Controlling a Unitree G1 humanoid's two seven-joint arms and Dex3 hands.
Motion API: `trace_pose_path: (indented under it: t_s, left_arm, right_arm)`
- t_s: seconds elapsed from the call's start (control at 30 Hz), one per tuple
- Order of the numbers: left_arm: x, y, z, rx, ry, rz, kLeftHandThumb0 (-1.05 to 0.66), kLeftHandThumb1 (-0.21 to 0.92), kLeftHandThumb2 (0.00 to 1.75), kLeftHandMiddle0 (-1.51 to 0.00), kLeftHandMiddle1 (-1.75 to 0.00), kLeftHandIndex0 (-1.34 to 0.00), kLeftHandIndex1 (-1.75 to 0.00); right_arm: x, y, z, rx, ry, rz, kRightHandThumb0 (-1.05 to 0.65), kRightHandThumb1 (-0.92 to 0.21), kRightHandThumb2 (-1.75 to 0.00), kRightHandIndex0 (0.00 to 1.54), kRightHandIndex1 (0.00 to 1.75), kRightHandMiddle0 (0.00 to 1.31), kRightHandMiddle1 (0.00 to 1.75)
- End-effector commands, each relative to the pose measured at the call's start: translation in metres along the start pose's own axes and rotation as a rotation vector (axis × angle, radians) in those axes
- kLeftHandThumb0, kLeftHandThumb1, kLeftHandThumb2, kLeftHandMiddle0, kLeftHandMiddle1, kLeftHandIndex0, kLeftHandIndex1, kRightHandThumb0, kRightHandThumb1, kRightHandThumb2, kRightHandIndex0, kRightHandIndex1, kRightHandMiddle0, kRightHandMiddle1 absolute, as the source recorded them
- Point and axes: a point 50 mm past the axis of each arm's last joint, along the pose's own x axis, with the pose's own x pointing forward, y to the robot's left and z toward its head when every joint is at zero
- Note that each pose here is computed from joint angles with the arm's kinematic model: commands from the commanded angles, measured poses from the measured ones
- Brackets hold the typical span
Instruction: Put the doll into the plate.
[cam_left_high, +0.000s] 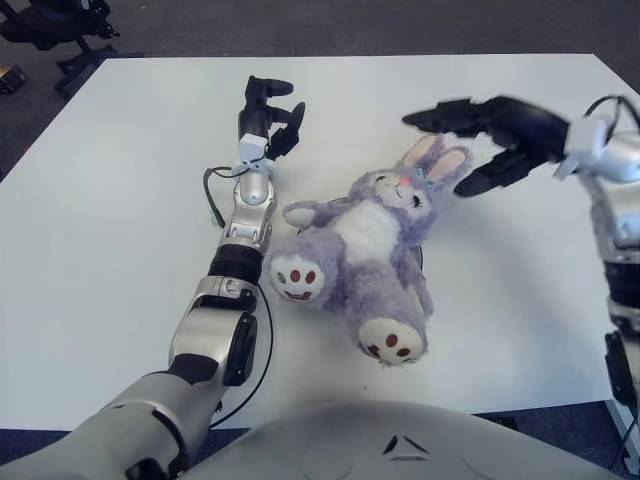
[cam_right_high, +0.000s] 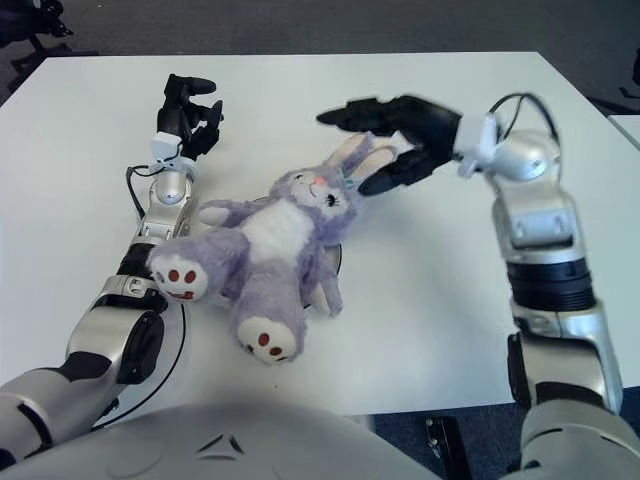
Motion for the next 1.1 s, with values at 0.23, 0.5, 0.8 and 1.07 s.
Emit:
trace_pose_path:
  t_s: [0.23, 0.5, 0.8, 1.07]
  left_arm:
    - [0.002, 0.002, 0.002, 0.013, -0.006, -0.003, 0.00, 0.92, 0.35, -0.45, -1.53, -0.25, -1.44]
    - [0.002, 0.002, 0.001, -0.004, -0.004, -0.008, 0.00, 0.92, 0.35, -0.45, -1.53, -0.26, -1.43]
    - [0.002, 0.002, 0.001, -0.012, -0.004, -0.009, 0.00, 0.92, 0.34, -0.46, -1.53, -0.27, -1.41]
    - [0.001, 0.003, 0.000, -0.021, -0.004, -0.014, 0.00, 0.92, 0.34, -0.45, -1.55, -0.28, -1.40]
  right_arm:
    - [-0.002, -0.007, -0.002, 0.128, 0.000, -0.022, -0.58, -0.69, 0.00, 0.39, 0.00, 0.49, 0.02]
    - [-0.006, -0.020, -0.005, 0.195, 0.000, -0.021, -0.43, -0.63, 0.00, 0.40, 0.00, 0.57, 0.04]
    - [-0.006, -0.030, -0.012, 0.267, -0.048, -0.028, -0.52, -0.66, -0.01, 0.43, 0.01, 0.59, 0.04]
    - [-0.027, -0.042, -0.040, 0.176, 0.122, -0.507, -0.50, -0.75, -0.01, 0.81, 0.02, 0.76, 0.24]
